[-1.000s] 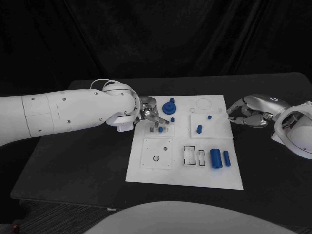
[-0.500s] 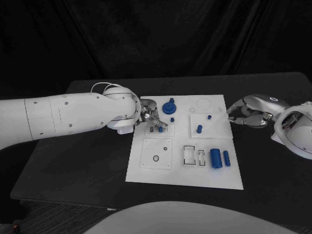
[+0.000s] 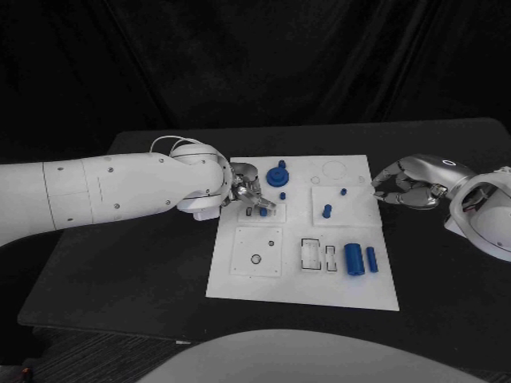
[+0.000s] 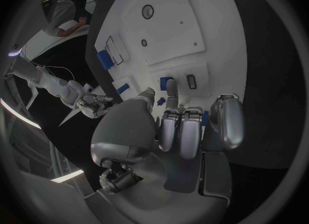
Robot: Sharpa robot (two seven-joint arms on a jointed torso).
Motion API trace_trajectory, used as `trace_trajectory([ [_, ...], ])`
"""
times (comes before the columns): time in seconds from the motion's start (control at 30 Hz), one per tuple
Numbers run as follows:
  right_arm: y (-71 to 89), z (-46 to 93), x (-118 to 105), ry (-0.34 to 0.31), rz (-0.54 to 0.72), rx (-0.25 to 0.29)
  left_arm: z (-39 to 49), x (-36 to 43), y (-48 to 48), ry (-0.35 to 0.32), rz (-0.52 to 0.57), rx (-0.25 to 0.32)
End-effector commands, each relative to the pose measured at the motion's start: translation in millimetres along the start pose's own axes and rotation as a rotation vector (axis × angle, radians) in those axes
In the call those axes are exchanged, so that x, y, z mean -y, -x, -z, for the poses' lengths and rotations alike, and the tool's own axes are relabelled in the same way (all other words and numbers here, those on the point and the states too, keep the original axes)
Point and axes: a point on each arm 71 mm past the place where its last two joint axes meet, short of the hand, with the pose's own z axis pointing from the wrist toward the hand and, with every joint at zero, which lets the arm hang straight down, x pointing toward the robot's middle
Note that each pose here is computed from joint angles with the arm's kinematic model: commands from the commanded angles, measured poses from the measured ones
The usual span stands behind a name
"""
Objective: Assemble the parts on the task board
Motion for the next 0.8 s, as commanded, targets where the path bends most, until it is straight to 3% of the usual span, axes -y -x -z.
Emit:
trace_trajectory([
  [0.03,-1.2,0.2,0.6,-0.009,0.000,-0.005,-0.7,1.9,-1.4,-0.009,-0.006,-0.004],
  [0.8,-2.2,0.5,1.0,-0.008,-0.001,-0.006,-4.9,1.6,-1.5,0.001,-0.013,-0.015],
])
